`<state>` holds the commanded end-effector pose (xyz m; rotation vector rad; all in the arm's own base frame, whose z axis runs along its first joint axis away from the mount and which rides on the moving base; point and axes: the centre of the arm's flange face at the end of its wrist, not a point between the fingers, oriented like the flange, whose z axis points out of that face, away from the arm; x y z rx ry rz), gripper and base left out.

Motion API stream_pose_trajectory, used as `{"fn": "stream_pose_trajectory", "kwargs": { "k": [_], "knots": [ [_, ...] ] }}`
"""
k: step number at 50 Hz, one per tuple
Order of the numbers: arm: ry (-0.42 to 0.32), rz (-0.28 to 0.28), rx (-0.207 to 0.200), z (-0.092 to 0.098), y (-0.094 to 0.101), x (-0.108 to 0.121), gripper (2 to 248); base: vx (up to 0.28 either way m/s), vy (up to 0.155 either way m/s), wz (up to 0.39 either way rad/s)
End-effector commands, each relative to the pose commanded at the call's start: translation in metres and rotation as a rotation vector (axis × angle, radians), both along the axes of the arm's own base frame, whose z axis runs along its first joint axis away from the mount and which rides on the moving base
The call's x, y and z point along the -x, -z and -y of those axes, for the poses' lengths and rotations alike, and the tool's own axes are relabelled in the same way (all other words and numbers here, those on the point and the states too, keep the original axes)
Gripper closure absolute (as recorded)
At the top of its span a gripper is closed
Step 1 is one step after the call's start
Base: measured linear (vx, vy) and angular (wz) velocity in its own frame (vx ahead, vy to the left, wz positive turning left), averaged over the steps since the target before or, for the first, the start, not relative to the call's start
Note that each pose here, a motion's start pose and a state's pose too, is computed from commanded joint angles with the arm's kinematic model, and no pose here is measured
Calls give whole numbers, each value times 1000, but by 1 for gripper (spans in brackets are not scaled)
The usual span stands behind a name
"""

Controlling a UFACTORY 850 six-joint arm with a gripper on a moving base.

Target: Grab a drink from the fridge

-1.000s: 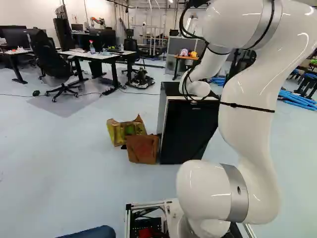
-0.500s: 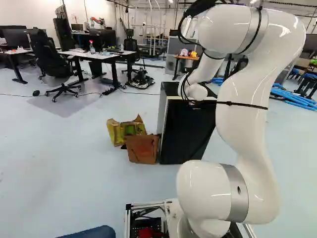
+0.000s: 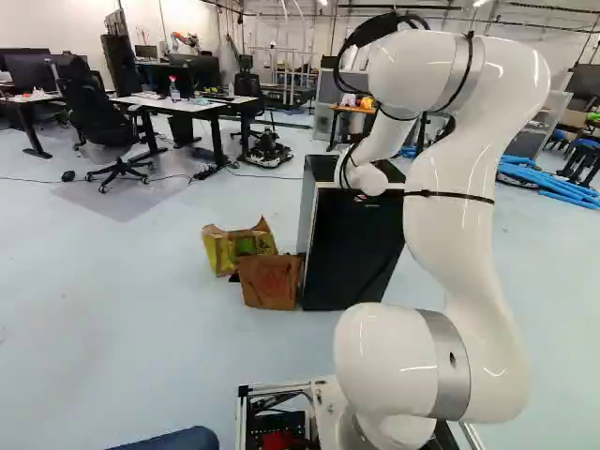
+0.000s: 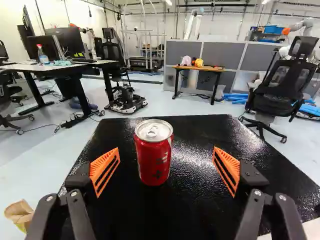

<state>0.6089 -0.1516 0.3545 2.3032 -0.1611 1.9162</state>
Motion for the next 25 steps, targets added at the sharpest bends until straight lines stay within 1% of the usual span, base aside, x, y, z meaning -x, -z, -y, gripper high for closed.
{"fn": "stream_pose_trajectory", "kwargs": {
  "k": [6, 17, 20, 25],
  "knots": [
    [-1, 3, 1, 0, 1, -4, 3, 0, 0, 0],
    [-1, 3, 1, 0, 1, -4, 3, 0, 0, 0],
    [1, 5, -10, 0, 1, -4, 3, 0, 0, 0],
    [7, 12, -47, 0, 1, -4, 3, 0, 0, 0]
  ]
}}
